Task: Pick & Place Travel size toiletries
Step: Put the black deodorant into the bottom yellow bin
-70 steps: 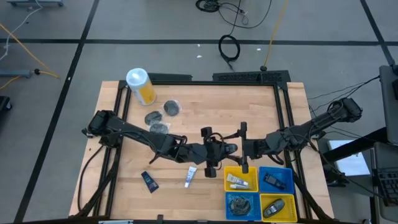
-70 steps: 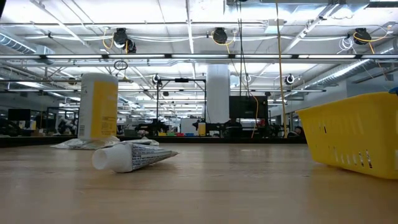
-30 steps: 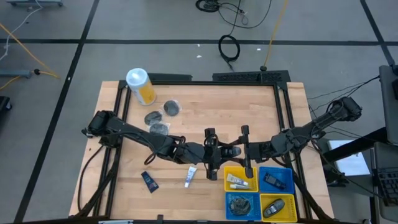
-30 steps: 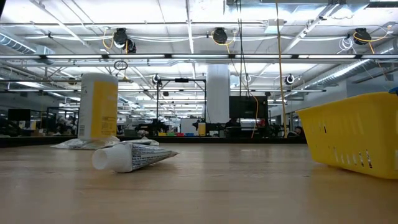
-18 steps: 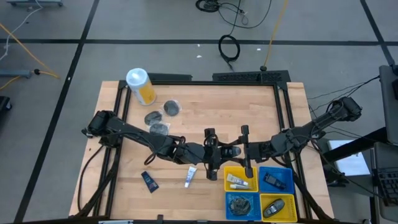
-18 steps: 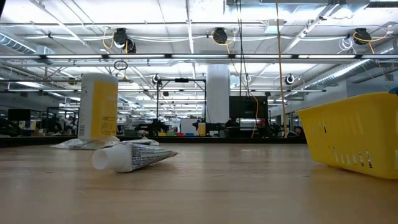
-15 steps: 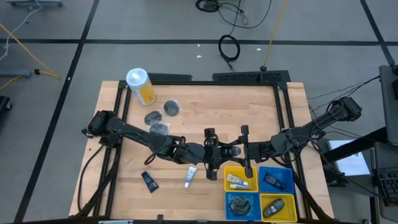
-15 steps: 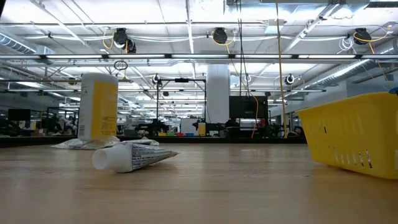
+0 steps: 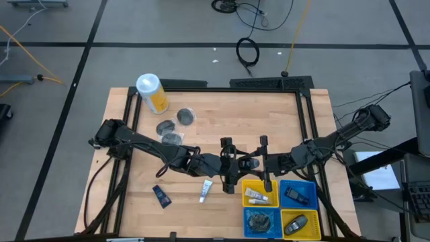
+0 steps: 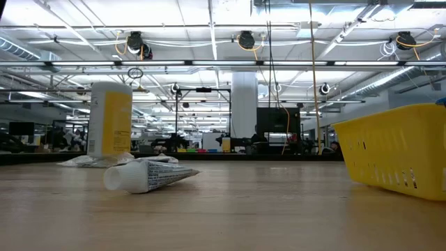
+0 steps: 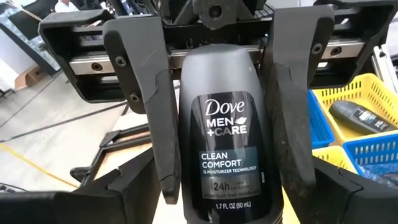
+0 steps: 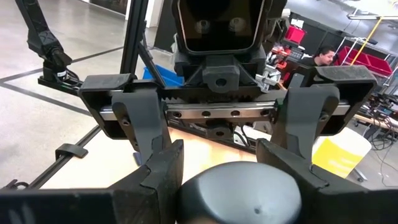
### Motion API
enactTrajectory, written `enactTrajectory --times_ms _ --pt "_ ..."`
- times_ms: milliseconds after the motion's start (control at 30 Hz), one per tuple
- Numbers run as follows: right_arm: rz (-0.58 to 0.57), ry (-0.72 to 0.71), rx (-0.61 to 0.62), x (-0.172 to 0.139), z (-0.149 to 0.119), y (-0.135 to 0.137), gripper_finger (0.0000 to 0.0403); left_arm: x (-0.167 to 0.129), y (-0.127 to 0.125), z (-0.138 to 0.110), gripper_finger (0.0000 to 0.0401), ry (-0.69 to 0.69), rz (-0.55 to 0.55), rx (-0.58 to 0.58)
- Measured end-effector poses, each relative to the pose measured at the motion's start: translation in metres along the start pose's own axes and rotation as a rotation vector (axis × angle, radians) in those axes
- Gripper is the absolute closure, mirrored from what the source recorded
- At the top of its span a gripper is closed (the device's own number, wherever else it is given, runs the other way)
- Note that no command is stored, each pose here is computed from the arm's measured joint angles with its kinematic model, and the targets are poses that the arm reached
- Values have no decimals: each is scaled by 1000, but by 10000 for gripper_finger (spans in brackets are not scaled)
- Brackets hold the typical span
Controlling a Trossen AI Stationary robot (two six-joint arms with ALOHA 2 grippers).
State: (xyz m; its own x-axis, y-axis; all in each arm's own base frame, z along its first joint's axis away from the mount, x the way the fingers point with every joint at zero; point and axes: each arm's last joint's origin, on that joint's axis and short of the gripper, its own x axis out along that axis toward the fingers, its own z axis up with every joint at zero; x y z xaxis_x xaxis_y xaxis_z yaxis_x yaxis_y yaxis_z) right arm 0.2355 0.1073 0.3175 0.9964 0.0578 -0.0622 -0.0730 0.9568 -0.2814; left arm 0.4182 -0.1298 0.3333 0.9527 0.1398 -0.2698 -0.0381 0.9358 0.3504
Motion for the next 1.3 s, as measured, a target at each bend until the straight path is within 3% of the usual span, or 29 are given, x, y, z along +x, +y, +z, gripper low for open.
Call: enactTrajectory --times_ms 400,833,1067,1300 --pt "-6 -4 2 0 0 0 229 -2 0 -6 105 68 37 23" --pt "-7 -5 32 -15 7 -9 229 -34 2 0 105 174 164 41" --pt "46 83 138 -24 2 -2 229 -37 5 -13 105 297 191 38" --pt "169 188 325 -49 0 20 229 -39 7 -21 105 362 207 -13"
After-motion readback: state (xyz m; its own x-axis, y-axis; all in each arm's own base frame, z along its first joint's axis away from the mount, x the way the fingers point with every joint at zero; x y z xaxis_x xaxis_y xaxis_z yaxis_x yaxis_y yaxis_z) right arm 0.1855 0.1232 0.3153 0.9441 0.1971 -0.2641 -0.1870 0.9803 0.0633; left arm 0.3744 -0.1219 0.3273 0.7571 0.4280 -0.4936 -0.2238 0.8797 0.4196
